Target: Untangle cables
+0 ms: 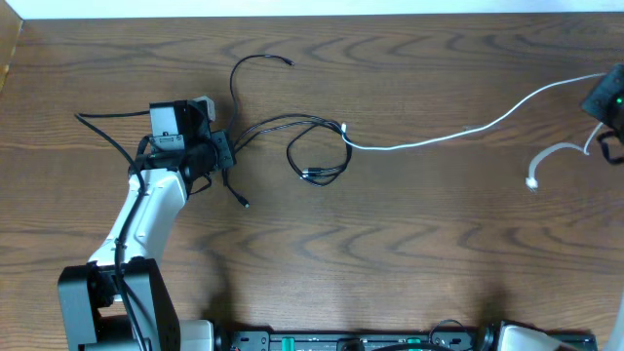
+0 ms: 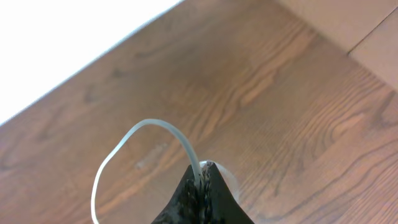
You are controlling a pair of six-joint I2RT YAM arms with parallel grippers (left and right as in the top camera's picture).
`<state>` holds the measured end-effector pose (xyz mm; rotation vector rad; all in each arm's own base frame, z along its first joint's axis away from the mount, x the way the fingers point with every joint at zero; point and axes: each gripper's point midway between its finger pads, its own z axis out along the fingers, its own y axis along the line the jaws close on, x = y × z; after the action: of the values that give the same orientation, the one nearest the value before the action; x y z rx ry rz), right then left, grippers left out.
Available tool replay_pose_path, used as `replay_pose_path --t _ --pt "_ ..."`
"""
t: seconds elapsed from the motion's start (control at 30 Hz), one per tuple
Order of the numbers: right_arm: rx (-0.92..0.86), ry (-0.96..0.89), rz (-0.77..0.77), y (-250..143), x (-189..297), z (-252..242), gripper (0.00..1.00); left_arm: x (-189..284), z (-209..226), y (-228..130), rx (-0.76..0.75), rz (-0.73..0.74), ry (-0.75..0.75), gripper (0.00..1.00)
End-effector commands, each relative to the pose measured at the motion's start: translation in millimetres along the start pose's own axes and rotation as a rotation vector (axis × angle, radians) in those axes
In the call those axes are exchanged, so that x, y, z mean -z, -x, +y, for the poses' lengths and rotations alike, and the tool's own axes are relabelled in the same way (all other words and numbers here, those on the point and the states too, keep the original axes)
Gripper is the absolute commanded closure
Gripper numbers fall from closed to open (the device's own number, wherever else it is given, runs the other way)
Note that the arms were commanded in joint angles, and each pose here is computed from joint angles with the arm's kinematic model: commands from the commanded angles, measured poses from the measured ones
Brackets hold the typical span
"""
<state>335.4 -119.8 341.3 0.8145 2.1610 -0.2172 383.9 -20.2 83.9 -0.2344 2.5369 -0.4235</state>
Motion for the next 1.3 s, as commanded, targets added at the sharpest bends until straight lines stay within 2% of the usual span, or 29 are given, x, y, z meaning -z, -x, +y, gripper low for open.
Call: replay_pose_path --t 0.0,0.13,0.27,0.57,0.9,1.17,1.27 --pt "-0.042 0.035 -0.134 25.1 51.9 -9.3 0.99 6.3 -15.3 1.0 0.002 0.001 -0.084 0.92" --pt "-0.007 0.200 -0.177 28.7 93.6 6.9 0.99 5.5 -33.1 -4.3 -0.023 0.022 -0.149 0.91" --pt "0.051 0.392 -0.145 18.6 111.9 35.5 0.99 1.2 -59.0 -14.5 -0.085 0.048 -0.186 0.88" --pt "0.133 0.376 -0.044 2.0 88.0 40.4 0.99 -3.4 -102.9 -32.9 -0.186 0.081 -0.253 0.87" --pt "0.260 0.513 0.059 -18.0 75.9 67.0 0.99 -4.3 -147.7 -61.3 -0.299 0.130 -0.323 0.86" --pt "0.266 0.454 0.118 -31.0 70.9 55.2 0.99 -2.9 -172.5 -78.3 -0.345 0.155 -0.363 0.86" --pt "0.278 0.439 0.195 -49.2 71.3 49.5 0.99 -5.1 -175.8 -79.6 -0.371 0.140 -0.337 0.86"
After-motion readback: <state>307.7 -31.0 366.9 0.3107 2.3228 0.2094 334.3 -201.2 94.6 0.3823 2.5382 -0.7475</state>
